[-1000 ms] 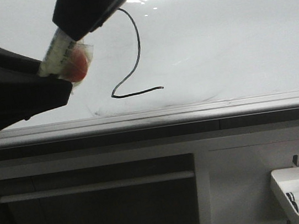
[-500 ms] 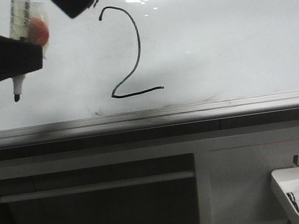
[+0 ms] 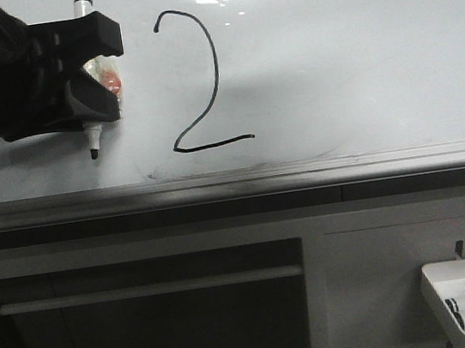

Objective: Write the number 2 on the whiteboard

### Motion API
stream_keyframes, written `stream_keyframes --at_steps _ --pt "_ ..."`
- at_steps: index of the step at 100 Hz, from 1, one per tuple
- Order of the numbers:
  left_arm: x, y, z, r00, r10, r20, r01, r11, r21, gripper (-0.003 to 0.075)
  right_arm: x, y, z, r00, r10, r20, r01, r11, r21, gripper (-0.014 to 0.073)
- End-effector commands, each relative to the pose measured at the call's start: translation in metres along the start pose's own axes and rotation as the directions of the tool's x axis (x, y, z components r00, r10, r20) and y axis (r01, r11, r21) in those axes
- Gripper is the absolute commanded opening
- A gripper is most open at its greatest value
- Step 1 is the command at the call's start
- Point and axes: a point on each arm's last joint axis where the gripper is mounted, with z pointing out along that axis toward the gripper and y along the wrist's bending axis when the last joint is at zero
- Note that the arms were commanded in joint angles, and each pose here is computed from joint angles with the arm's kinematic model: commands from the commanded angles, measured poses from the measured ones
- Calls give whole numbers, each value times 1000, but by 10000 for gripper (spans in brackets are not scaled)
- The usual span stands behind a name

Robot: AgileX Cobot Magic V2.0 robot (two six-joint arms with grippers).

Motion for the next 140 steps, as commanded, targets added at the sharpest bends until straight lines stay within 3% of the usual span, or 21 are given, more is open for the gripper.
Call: stream_keyframes --at_steps 1,12,19,24,39,44,49,57,64,70,72,73,76,79,102,117,130,140 --pt "-20 -1 -3 993 -50 104 49 999 10 -20 -17 -5 -16 995 2 99 -6 999 45 566" --pt "-21 2 -3 993 -54 108 55 999 1 -14 -16 -5 -16 996 2 92 -6 999 41 566" --pt "-21 2 -3 993 -52 108 53 999 1 45 -16 -5 -16 996 2 91 -6 999 40 566" --pt "-21 2 -3 993 -43 108 43 999 2 135 -16 -5 -16 996 8 91 -12 999 38 566" --pt "-21 2 -3 993 -43 106 43 999 1 547 -17 -4 -16 995 26 96 -30 999 34 566" --pt "-21 2 -3 994 -43 101 43 999 1 622 -17 -5 -16 995 26 99 -30 999 37 566" --pt "-20 2 -4 995 -43 93 43 999 1 650 -17 -5 -16 995 26 99 -30 999 37 566" --pt "-21 -1 -11 996 -41 78 40 999 11 622 -16 -3 -17 996 26 81 -28 999 23 551" --pt "-26 -4 -25 996 -24 81 22 999 30 516 -13 -2 -22 998 46 52 -46 999 5 387" --pt "-33 -9 -42 994 6 110 -12 998 55 314 -10 -4 -31 996 76 39 -76 997 5 88" --pt "-37 -12 -52 990 23 136 -32 997 69 200 -9 -4 -33 996 77 38 -77 997 7 -20" --pt "-36 -12 -51 991 28 133 -38 997 70 200 -10 -4 -37 996 76 45 -76 997 9 -56" --pt "-40 -15 -65 983 46 176 -63 994 90 54 -7 -3 -41 996 81 48 -82 997 14 -63" --pt "-43 -19 -78 972 79 220 -104 989 107 -13 -5 -2 -48 995 80 59 -82 996 20 -56" --pt "-31 -13 -155 905 92 416 -177 969 171 -20 30 18 -116 953 68 296 -107 987 120 -56" --pt "5 7 -191 801 147 580 -281 948 147 -20 81 40 -157 907 35 420 -117 979 170 -56" --pt "33 20 -211 693 232 683 -399 912 95 -20 128 58 -166 885 47 463 -137 977 164 -56" --pt "42 24 -223 643 232 729 -421 903 83 -20 151 68 -172 855 62 515 -161 976 149 -57"
